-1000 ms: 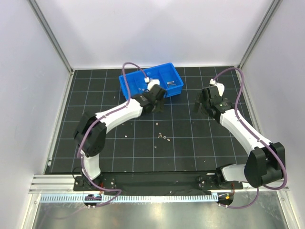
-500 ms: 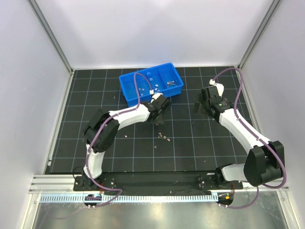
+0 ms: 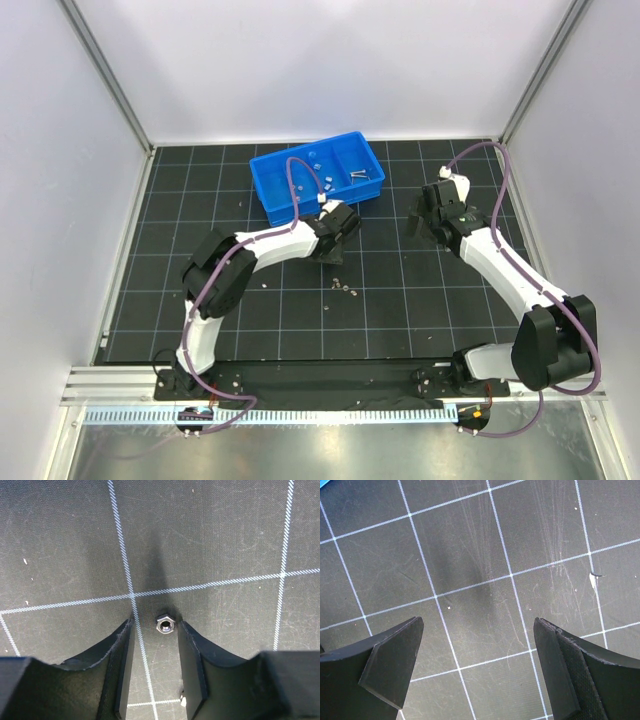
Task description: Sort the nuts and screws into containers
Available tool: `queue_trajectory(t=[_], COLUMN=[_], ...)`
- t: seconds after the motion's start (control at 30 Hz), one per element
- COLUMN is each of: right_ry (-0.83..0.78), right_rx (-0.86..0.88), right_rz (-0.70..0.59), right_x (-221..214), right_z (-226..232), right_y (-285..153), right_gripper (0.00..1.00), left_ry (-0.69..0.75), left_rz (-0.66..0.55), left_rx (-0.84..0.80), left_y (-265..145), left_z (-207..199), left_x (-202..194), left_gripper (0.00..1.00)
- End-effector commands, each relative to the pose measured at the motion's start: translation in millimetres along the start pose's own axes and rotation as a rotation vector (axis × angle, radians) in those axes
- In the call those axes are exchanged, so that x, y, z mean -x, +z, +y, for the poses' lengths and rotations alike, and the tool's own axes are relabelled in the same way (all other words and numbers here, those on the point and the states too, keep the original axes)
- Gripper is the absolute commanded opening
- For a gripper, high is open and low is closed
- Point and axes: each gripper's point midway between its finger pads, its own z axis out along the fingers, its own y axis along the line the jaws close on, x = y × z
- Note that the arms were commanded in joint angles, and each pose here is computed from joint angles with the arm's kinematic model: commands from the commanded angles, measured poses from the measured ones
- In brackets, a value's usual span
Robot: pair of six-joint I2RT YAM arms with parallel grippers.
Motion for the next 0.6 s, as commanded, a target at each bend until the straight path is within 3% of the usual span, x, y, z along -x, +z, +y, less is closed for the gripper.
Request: queue_trajectory(t=[0.0, 0.37, 0.57], right_ry=[0.019, 0.023, 0.025], right_rx=[-0.008, -0.011, -0.003], right_rz=[-0.038, -0.041, -0.041], right_x=[13, 14, 15], right_z=[-1, -2, 0], right_y=[-4, -5, -5], right_gripper=[1.00, 1.00, 1.00], left_ry=[0.008, 0.003, -0.002], left_rz=[0.018, 0.040, -0.059], left_rx=[0.012, 0.011, -0.004], left_y=[11, 9, -12], left_z=[1, 1, 0], left_x=[-8, -14, 19], left_gripper=[0.41, 0.14, 0.10])
